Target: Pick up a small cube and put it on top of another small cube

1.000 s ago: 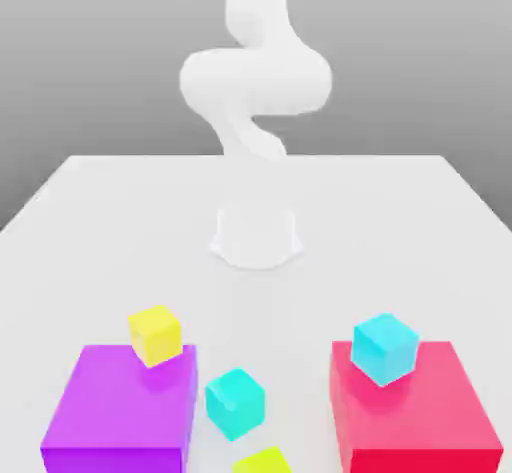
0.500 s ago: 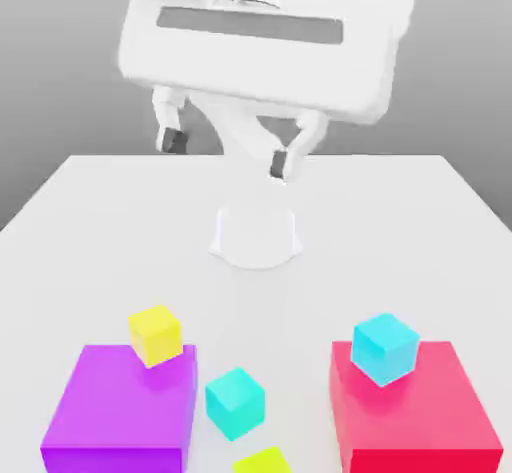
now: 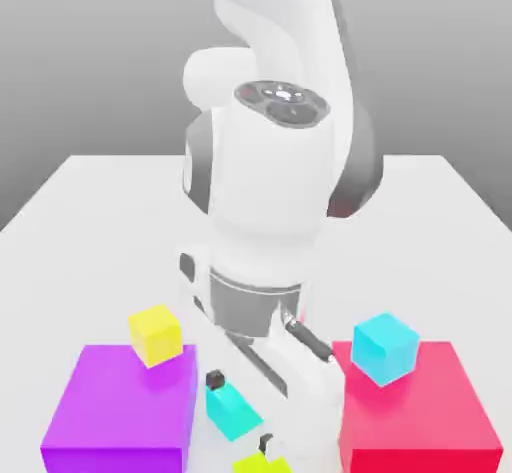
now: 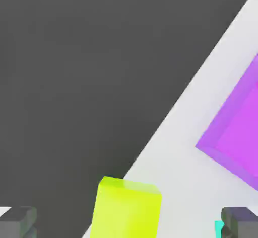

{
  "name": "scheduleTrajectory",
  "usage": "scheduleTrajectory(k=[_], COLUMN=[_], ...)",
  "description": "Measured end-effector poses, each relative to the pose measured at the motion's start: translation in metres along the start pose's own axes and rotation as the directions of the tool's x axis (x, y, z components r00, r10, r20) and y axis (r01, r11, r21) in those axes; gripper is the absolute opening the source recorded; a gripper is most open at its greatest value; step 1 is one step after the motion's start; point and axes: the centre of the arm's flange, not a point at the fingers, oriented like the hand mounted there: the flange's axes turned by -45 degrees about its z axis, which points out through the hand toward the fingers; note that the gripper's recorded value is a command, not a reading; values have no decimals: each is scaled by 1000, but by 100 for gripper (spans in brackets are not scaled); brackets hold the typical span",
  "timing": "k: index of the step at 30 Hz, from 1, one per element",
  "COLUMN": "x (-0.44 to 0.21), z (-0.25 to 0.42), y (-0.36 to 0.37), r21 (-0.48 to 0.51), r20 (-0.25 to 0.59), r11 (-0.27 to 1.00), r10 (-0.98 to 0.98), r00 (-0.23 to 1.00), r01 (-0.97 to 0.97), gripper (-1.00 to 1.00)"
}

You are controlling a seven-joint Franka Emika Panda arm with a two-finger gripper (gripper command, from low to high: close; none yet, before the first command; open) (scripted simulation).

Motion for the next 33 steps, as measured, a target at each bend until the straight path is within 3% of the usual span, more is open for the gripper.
scheduleTrajectory(k=[5, 6, 12, 17, 21, 27, 31, 33], x=[-10, -11, -12, -9, -17, -25, -29, -32], z=[67, 81, 87, 33, 20, -6, -27, -17], y=[-1, -1, -1, 1, 29, 79, 114, 119], r21=[1, 0, 2, -2, -56, -69, -50, -47], r20=[58, 58, 58, 58, 33, -2, 22, 30], r11=[997, 997, 997, 997, 959, 779, 576, 534], r10=[73, 73, 73, 82, 281, 625, 817, 845], r00=[996, 996, 996, 995, 959, 781, 576, 534], r01=[-73, -73, -73, -82, -279, -623, -816, -844], gripper=[0, -100, -100, -100, -100, -100, -100, -100])
